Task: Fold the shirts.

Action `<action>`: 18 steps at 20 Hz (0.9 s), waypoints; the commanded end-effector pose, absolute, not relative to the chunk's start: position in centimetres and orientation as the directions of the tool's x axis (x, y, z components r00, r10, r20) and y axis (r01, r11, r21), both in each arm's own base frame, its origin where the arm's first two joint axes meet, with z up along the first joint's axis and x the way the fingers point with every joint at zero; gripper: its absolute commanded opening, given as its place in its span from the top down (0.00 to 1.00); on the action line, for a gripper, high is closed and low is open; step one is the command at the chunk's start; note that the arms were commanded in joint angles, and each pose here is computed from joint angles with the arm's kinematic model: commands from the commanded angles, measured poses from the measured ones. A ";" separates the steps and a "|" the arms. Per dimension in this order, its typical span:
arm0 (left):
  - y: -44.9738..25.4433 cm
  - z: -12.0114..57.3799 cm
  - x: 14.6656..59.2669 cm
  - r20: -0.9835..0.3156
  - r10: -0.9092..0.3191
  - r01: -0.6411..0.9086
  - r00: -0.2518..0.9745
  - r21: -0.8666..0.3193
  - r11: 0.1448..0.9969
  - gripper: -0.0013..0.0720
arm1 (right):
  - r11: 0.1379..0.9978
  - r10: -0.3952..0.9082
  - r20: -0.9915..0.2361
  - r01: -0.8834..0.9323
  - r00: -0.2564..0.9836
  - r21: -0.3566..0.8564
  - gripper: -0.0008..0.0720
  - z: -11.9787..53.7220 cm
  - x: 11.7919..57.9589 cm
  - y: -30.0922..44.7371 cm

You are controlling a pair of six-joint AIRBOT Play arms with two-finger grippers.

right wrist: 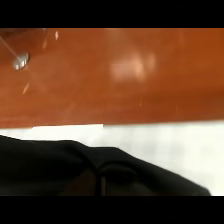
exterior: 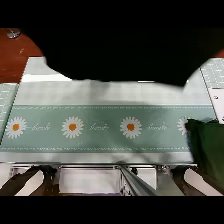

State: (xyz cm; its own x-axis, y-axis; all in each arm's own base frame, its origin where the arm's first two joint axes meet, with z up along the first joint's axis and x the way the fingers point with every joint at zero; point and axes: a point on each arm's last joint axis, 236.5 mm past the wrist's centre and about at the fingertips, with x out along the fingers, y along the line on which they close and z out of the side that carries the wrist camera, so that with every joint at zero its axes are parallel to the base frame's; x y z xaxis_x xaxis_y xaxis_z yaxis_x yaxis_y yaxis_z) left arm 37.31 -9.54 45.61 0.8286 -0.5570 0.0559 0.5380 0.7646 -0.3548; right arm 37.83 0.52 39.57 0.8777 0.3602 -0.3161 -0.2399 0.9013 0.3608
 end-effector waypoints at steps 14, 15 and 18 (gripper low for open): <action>-0.5 47.3 18.1 -0.093 0.031 -0.028 0.995 0.041 0.999 0.94 | 0.986 0.111 -0.325 -0.063 0.939 0.154 0.96 43.1 19.0 4.1; -0.3 45.0 19.7 -0.161 0.022 -0.020 0.987 0.015 1.000 0.94 | 0.977 0.163 -0.399 -0.090 0.902 0.196 0.96 40.6 19.9 4.5; 0.3 36.0 25.7 -0.388 -0.026 0.001 0.921 -0.065 0.998 0.94 | 0.941 0.293 -0.580 -0.121 0.760 0.316 0.96 31.9 23.2 4.9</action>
